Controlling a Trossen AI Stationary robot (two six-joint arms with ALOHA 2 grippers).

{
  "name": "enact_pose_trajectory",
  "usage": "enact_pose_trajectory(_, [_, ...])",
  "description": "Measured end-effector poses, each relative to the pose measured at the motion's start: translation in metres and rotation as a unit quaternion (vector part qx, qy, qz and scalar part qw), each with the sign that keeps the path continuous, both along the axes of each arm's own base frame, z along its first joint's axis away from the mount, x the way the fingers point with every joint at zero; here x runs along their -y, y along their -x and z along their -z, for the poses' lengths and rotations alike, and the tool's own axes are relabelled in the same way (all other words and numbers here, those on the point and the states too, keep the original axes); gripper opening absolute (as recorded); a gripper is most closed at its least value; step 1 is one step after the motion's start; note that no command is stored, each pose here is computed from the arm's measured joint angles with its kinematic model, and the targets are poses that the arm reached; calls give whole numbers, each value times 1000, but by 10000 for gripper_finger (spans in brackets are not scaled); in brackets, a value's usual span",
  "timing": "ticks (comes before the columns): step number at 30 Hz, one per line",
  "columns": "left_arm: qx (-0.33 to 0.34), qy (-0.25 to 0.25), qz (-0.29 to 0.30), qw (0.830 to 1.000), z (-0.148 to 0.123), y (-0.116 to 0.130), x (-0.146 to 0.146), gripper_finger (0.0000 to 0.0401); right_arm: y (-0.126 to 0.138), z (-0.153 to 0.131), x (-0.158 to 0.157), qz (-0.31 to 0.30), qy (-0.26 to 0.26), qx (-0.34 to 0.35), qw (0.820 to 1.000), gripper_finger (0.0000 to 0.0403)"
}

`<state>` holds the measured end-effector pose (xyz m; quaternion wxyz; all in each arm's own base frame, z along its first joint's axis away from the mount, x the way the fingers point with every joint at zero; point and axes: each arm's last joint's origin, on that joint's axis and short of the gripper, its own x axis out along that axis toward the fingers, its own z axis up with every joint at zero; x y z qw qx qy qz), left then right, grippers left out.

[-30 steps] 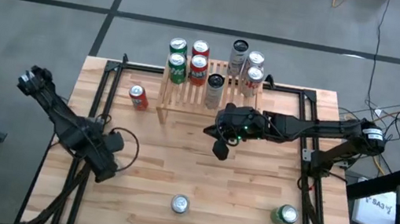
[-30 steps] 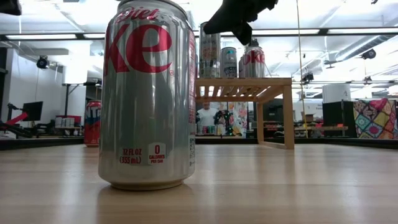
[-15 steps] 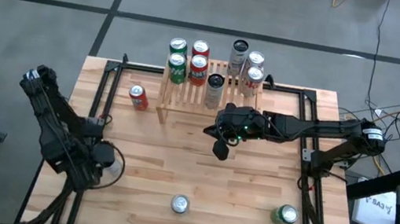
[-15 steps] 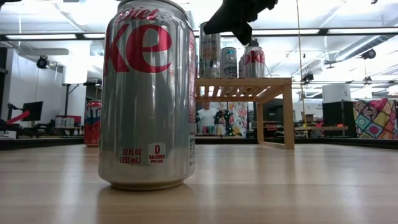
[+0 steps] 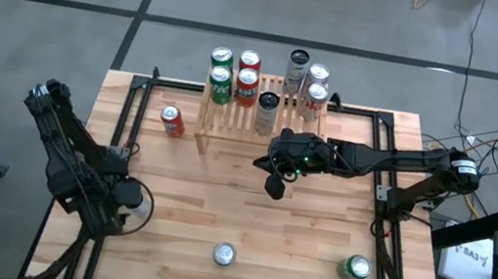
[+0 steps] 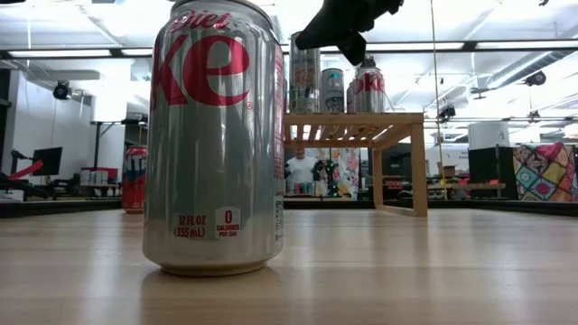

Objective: Place canned beverage on shelf
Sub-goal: Put the white blue soda can aligned with other white blue soda can on the shelf

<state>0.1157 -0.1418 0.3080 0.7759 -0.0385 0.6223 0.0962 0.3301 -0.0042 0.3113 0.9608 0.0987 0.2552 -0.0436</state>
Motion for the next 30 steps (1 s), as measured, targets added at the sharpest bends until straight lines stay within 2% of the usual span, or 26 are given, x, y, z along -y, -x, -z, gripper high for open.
enact_pose_trajectory(5, [12,-11,-2,1000,3,-1,0,319,0,0,0,0,0,0,1000,11])
enact_pose_trajectory(14, [10,-3,-1,1000,19,-3,3,319,0,0,0,0,0,0,1000,11])
enact_pose_trajectory(21, [15,-48,-15,999,34,-1,-4,319,0,1,-4,-7,0,-1,1000,11])
enact_pose_trajectory(30, [27,-26,-31,999,29,-3,0,319,0,1,-5,-6,-3,-2,1000,11])
